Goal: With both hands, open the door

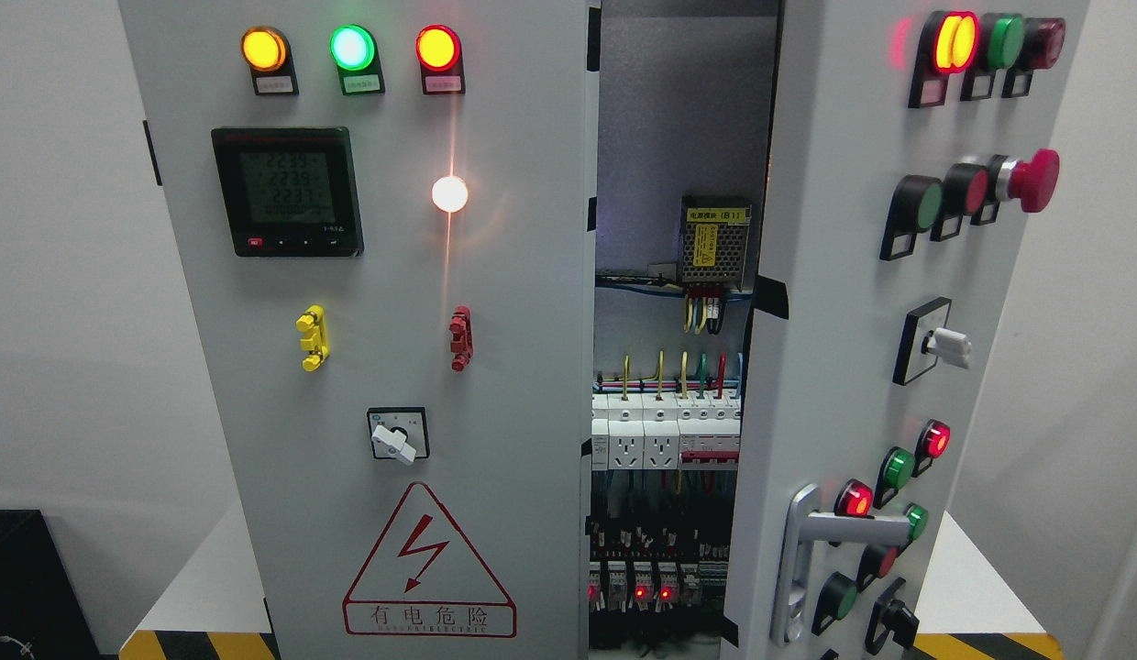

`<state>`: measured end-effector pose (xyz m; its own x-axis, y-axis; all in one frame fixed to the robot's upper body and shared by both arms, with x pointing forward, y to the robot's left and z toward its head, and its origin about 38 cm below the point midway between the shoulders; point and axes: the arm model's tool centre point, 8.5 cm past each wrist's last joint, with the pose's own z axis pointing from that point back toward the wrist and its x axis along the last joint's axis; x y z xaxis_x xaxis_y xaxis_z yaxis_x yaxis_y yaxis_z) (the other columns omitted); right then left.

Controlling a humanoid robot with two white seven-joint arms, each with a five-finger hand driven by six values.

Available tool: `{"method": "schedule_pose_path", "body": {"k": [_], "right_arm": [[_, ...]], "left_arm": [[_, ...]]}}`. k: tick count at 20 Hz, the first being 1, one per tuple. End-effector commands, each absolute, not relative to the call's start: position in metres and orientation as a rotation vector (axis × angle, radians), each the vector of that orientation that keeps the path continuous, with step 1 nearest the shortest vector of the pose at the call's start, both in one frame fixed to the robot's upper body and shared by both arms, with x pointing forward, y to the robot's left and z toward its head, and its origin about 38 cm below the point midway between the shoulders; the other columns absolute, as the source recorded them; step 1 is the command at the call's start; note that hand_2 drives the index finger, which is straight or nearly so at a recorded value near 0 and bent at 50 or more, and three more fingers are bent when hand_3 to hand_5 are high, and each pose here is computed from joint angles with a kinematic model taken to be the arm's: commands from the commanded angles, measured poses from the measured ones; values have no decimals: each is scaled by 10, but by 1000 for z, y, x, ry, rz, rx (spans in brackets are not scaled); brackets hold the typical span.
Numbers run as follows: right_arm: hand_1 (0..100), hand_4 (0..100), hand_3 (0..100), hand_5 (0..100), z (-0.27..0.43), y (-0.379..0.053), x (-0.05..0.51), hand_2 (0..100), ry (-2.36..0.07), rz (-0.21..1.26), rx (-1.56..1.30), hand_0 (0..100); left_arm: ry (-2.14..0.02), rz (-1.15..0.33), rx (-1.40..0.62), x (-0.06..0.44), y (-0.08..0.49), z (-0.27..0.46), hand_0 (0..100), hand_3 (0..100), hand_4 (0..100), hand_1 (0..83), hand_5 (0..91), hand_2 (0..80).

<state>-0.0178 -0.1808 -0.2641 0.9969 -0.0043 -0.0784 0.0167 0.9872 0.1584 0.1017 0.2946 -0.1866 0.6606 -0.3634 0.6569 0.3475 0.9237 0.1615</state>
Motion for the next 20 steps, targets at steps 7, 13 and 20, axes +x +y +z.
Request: {"method": "schedule_pose_path", "body": {"k": [7, 13, 20], "right_arm": [[0, 0, 0, 0, -264, -180, -18, 0, 78, -9, 162, 0], [0, 0, 0, 0, -264, -180, -18, 0, 78, -9, 162, 0], [0, 0, 0, 0, -264, -180, -18, 0, 78, -9, 162, 0]], "left_arm": [[-1344, -777, -269, 176, 252, 21, 0, 0, 0, 0, 0, 0], [-1433, -726, -355, 186, 246, 53, 0, 0, 0, 0, 0, 0], [-1600, -751, -407, 221, 232, 109, 0, 0, 0, 0, 0, 0]]}}
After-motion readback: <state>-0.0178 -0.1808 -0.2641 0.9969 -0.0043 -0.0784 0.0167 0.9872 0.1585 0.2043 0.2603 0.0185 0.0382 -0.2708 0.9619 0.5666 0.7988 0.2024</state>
